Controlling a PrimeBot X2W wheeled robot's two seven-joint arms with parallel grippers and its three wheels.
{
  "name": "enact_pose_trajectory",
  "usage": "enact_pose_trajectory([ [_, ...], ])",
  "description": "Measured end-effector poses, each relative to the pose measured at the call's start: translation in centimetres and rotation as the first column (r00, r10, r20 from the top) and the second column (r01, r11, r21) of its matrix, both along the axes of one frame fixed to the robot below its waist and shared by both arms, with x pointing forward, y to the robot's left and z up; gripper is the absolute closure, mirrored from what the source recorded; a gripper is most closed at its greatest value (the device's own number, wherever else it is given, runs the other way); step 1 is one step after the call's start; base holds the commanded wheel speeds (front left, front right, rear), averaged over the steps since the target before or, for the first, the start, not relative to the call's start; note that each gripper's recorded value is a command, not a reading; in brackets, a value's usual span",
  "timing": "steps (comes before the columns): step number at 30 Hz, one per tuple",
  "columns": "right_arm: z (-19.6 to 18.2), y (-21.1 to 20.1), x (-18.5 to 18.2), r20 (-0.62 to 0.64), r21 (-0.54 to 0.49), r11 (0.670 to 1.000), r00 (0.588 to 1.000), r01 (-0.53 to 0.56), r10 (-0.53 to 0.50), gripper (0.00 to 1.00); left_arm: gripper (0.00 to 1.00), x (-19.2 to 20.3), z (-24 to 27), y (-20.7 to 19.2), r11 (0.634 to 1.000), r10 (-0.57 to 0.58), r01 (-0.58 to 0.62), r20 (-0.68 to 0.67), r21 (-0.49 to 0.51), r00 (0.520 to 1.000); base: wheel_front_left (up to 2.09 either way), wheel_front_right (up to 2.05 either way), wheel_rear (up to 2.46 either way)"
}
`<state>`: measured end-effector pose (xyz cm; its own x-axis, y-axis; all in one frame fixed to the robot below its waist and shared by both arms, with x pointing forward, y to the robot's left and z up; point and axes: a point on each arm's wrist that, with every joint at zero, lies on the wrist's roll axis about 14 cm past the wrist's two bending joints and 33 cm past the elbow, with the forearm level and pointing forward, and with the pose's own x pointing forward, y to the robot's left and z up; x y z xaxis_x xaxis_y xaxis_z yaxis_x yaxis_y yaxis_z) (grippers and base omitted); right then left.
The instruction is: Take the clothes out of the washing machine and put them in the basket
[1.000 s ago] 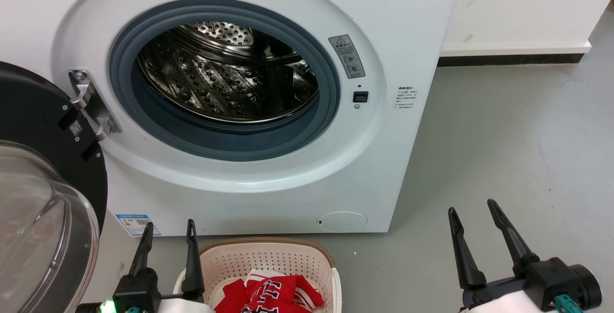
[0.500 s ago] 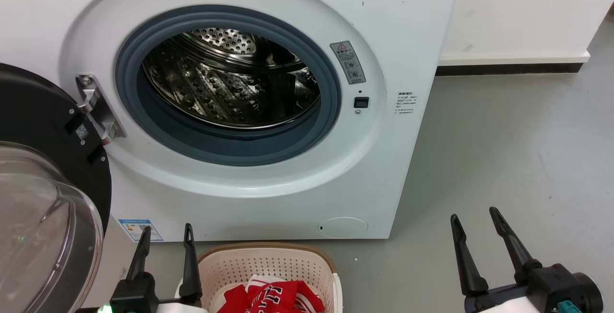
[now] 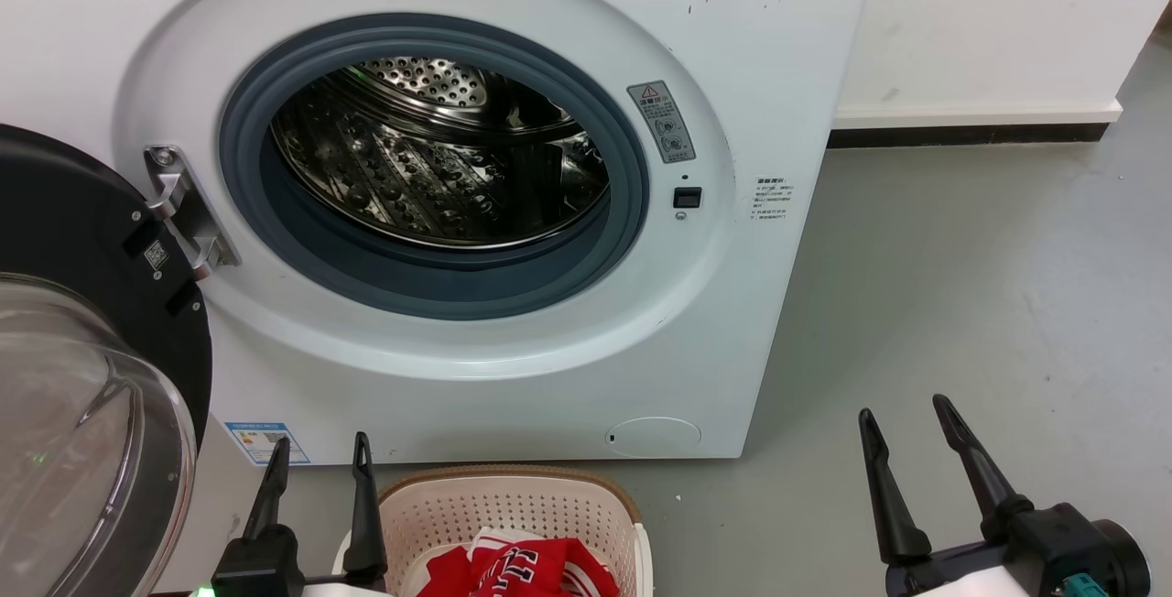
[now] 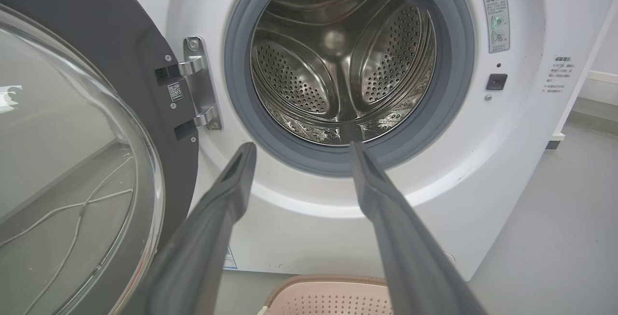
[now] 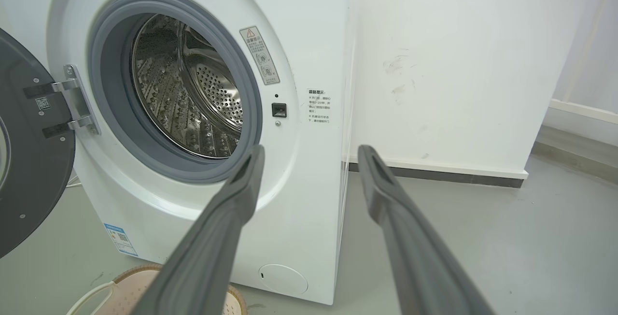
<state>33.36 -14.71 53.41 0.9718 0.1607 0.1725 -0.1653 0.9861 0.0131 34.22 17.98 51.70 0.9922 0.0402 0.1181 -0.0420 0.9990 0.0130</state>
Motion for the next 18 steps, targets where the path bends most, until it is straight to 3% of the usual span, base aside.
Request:
enact_pose_trajectory([
  [3, 0.0, 0.0, 0.0, 0.000, 0.000, 1.000, 1.000, -0.001, 0.001, 0.00, 0.00, 0.0, 0.0, 0.0, 1.000, 0.001, -0.001, 0.001, 0.000, 1.000, 0.00, 0.00, 0.00],
  [4, -0.1, 0.0, 0.0, -0.003, 0.000, 1.000, 1.000, -0.001, 0.001, 1.00, 1.00, 0.0, -0.1, 0.0, 1.000, 0.001, -0.001, -0.003, 0.000, 1.000, 0.00, 0.00, 0.00],
  [11, -2.6, 0.0, -0.4, -0.085, -0.001, 1.000, 0.996, 0.000, 0.000, 1.00, 1.00, -0.7, -2.9, 0.0, 1.000, 0.001, -0.001, -0.095, -0.003, 0.996, 0.00, 0.00, 0.00],
  [18, -3.1, -0.7, -0.3, -0.127, 0.139, 0.990, 0.992, 0.028, -0.011, 1.00, 1.00, -0.7, -3.9, 0.7, 0.989, 0.016, -0.036, -0.145, -0.142, 0.989, 0.00, 0.00, 0.00],
])
